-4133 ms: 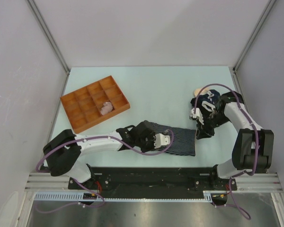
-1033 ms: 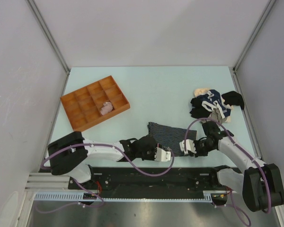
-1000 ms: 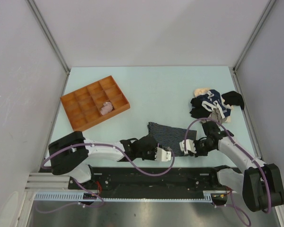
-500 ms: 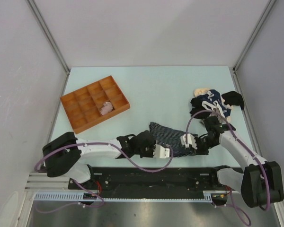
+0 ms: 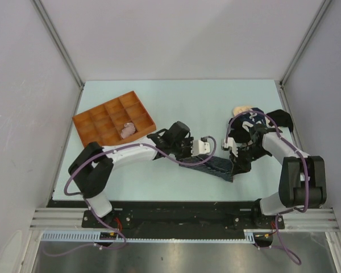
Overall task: Roll the underwear
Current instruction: Fold the underwear at the center of the board.
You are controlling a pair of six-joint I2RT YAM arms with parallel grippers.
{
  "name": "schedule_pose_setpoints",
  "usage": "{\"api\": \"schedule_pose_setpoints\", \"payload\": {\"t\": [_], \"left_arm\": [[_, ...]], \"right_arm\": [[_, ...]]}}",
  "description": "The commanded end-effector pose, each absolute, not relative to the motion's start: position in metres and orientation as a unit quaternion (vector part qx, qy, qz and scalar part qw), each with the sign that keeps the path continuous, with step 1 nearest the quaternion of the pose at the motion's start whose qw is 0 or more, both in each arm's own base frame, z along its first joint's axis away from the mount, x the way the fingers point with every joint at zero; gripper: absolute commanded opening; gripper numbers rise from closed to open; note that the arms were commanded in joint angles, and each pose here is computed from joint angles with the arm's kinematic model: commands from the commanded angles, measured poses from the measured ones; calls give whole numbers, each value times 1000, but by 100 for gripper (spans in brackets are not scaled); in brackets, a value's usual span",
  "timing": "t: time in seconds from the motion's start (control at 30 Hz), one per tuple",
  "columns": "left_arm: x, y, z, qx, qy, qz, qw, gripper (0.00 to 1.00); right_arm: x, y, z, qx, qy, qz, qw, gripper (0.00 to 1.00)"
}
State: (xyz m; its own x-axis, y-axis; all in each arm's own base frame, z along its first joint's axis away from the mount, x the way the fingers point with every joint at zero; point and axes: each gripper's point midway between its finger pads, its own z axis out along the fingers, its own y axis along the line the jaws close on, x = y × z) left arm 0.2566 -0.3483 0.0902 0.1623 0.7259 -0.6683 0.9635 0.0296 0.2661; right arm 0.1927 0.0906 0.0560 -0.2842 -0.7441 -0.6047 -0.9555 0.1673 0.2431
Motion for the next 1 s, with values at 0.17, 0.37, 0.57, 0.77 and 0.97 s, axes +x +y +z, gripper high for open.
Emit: {"api": "schedule_pose_setpoints", "payload": {"t": [0.17,0.37,0.57,0.77,0.97], "left_arm": [[283,-357,71,673,643,-179,318,0],[300,-359,63,660,665,-172,305,0],[307,-361,50,654,683,-165,281,1],[314,-358,43,633,709,-148,272,10],[321,-350,46,613,730,-122,276,30]], "right_arm": [[224,84,50,-517,786,292,170,10],[237,82,47,-497,802,284,169,11],[243,79,40,-474,822,272,162,14],[247,75,42,-455,837,258,162,23],[254,63,53,-428,856,229,181,31]]}}
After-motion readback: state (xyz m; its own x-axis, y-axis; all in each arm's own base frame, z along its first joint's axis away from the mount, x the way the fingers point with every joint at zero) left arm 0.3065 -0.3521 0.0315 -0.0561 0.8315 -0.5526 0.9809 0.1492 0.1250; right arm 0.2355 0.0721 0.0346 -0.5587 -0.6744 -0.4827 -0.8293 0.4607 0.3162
